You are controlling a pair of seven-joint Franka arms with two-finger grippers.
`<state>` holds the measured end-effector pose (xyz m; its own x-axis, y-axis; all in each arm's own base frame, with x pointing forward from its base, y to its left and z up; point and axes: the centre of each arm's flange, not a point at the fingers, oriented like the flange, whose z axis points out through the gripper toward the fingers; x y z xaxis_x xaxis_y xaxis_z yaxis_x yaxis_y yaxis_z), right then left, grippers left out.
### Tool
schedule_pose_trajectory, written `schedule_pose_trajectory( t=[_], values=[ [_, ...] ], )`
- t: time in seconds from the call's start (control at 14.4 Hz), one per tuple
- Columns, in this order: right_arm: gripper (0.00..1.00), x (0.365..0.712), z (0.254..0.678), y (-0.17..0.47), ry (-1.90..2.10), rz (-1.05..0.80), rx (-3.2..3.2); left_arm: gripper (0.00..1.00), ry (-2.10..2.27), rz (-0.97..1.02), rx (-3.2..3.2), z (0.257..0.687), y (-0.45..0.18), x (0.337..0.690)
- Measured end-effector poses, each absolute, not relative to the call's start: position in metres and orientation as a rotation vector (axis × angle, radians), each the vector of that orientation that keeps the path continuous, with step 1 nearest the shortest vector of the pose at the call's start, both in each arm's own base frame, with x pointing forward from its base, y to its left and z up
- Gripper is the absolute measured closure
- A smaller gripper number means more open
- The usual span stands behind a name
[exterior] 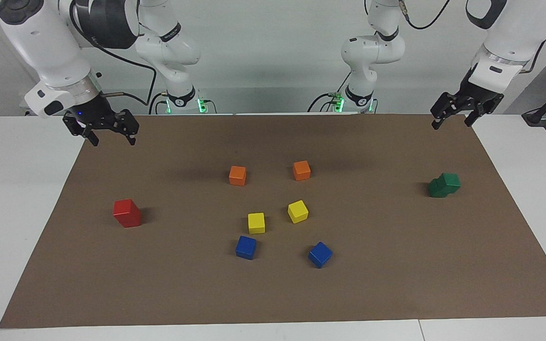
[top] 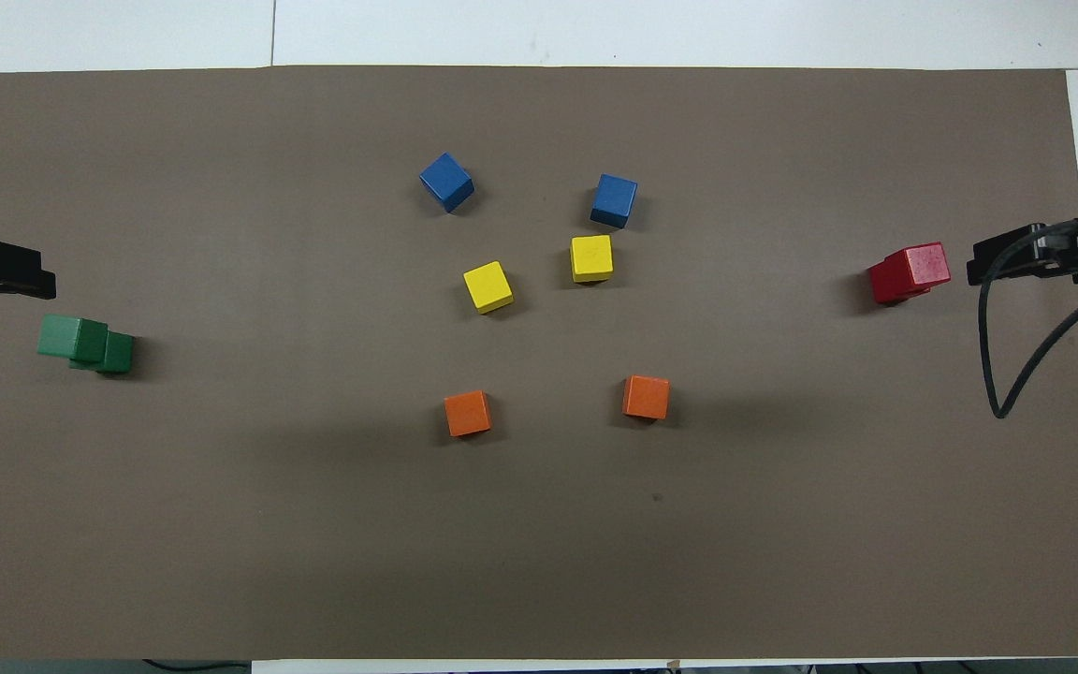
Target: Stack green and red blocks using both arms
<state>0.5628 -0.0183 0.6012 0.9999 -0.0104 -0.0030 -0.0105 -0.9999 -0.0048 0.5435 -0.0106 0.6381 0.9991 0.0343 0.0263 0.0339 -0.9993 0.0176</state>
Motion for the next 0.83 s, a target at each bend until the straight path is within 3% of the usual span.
schedule_pose_trajectory(
  t=[0.48,0.83],
  values=[
    [0.0,0.558,0.62,0.019,-0.075,-0.033,-3.133,0.0,0.054,0.042,3.124,0.638,-0.01,0.543],
    [0.0,0.558,0.638,0.009,-0.038,-0.004,-3.134,0.0,0.055,0.042,3.124,0.638,-0.01,0.543]
  ],
)
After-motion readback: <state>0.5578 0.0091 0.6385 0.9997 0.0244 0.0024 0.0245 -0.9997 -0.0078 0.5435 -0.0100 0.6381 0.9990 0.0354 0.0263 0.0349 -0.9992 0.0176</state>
